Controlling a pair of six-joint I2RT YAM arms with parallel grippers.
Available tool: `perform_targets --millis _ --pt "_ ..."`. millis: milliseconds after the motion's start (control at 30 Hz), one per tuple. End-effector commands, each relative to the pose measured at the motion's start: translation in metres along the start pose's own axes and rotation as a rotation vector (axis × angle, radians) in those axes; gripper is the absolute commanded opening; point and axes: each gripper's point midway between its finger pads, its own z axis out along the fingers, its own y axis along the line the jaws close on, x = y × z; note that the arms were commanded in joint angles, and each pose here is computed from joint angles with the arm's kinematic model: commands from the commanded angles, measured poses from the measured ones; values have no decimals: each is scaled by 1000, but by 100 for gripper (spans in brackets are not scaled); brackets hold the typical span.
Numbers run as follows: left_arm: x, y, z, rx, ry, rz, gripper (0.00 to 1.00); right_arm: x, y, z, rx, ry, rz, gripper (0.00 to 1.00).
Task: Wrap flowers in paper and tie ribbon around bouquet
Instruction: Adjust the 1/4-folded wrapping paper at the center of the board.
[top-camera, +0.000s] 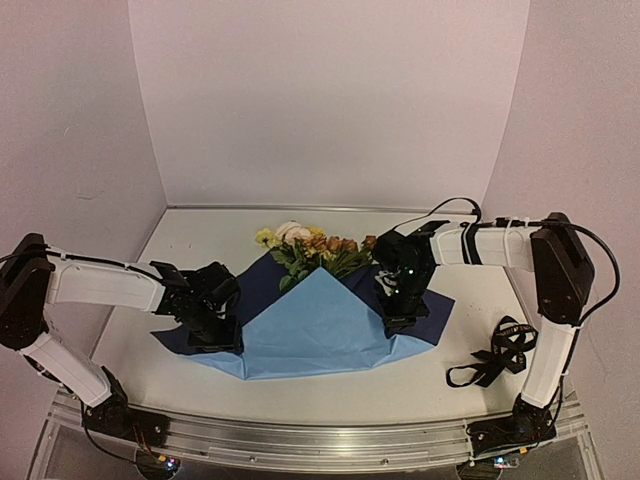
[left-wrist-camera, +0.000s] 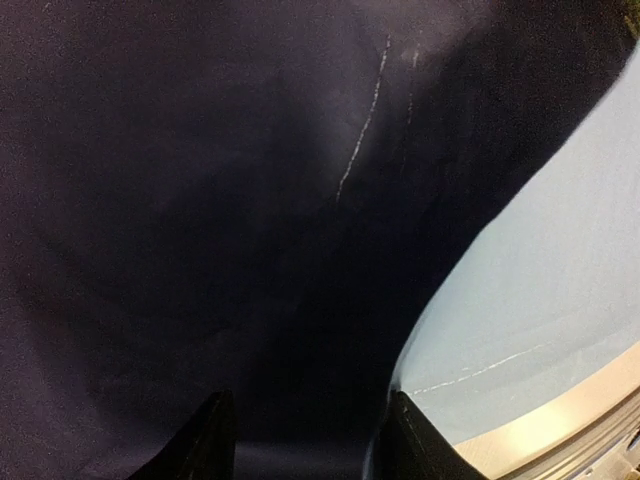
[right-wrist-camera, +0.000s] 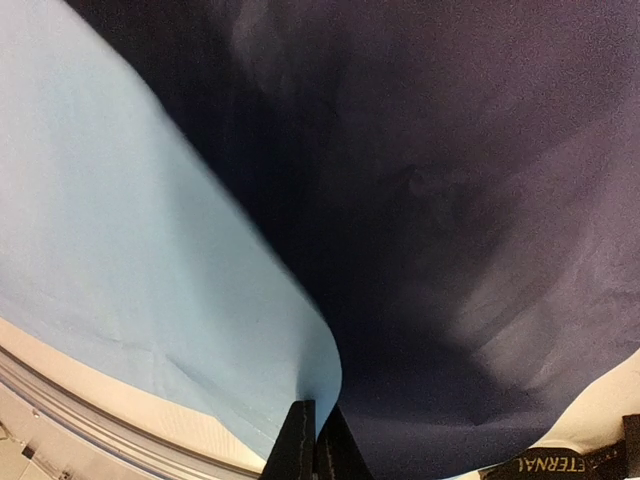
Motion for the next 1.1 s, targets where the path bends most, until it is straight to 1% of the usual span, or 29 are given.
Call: perform_targets --millis 0,133,167,200,267,300,400,500,533,567,600,633,733,767,933,1067 --pt "-20 16 -23 -118 -85 18 51 -1 -7 0 45 0 -7 0" --pt "-25 40 -40 -229 -95 5 47 -1 -7 2 49 2 -5 0" --pt "-28 42 -46 -247 -109 1 48 -1 -7 1 48 3 -4 0" --pt "-32 42 -53 -251 -123 2 52 -1 -7 1 47 3 -4 0" --pt "-44 29 -72 -206 -170 11 63 -1 -6 1 46 3 -6 0" --pt "-51 16 -83 -157 -198 21 67 0 -6 1 45 3 -5 0" --pt "-61 -27 -109 4 -255 51 70 1 -6 2 45 8 -7 0" --pt "-52 -74 -109 90 -242 118 66 2 -5 2 49 8 -15 0" --pt "-48 -89 -107 109 -236 133 63 2 -4 2 51 6 -18 0" --pt "-45 -96 -99 109 -218 136 59 2 -4 2 53 2 -19 0" --pt "-43 -100 -91 112 -209 120 51 2 -4 1 57 -1 -19 0" --pt "-41 -99 -81 111 -200 106 47 1 -4 1 62 -6 -19 0" --pt "-29 -79 -56 61 -171 16 35 0 -10 -2 91 -27 -12 0" --pt "-26 -70 -51 40 -173 -6 33 0 -13 -2 106 -35 -10 0" --pt "-12 -22 -20 -57 -165 -121 30 -4 -12 -7 111 -56 -6 0" --pt "-3 3 -8 -100 -153 -195 29 -4 -11 -7 110 -59 -6 0"
